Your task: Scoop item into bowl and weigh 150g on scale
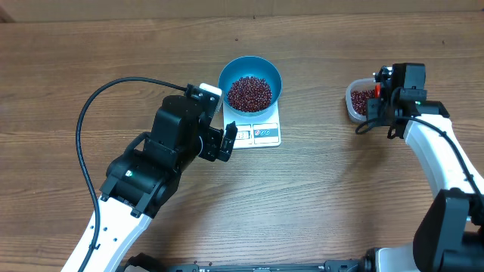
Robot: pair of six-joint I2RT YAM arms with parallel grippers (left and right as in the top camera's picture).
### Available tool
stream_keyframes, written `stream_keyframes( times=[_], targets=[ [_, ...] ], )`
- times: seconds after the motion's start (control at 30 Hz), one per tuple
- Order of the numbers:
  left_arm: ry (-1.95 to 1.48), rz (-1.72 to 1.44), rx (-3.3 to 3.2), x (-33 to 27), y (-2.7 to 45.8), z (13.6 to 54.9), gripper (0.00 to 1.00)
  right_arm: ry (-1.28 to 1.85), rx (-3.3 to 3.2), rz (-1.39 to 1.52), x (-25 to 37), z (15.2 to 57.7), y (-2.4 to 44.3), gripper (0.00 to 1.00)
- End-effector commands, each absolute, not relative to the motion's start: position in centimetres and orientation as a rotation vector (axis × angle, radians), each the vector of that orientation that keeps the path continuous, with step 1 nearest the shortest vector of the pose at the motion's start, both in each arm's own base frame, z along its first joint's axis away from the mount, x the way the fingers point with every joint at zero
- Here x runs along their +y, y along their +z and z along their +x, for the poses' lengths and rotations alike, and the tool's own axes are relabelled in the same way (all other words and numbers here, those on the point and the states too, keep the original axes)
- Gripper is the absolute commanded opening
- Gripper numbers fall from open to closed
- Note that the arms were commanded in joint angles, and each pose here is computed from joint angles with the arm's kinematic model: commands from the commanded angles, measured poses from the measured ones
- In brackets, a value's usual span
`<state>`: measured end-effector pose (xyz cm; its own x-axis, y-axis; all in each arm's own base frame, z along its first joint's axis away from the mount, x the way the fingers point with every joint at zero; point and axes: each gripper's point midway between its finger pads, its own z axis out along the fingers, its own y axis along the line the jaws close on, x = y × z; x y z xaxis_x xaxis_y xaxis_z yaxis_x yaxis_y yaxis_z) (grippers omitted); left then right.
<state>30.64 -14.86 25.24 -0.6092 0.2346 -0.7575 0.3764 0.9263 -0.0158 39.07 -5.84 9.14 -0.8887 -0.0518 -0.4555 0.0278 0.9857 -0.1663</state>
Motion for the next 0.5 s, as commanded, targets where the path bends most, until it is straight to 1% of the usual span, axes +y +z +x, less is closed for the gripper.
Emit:
stream_keyframes(
  times=[0.0, 0.23, 0.3, 0.47],
  targets=[
    [-0.231, 0.422, 2.251, -14.8, 25.3, 30.7, 1.00, -0.243, 2.660, 0.014, -6.8, 39.1, 8.8, 0.04],
    [-0.231, 0.422, 2.251, -14.8, 25.3, 30.7, 1.00, -0.234, 2.662, 0.128, -9.9, 38.4, 8.8, 0.04],
    [-0.231, 0.422, 2.251, -14.8, 25.3, 30.7, 1.00, -0.138, 2.655, 0.125, -9.3, 38.6, 8.7, 0.04],
    [-0.231, 0.422, 2.251, -14.8, 25.3, 30.7, 1.00, -0.122, 2.655, 0.120, -9.1, 38.6, 8.7, 0.04]
  ],
)
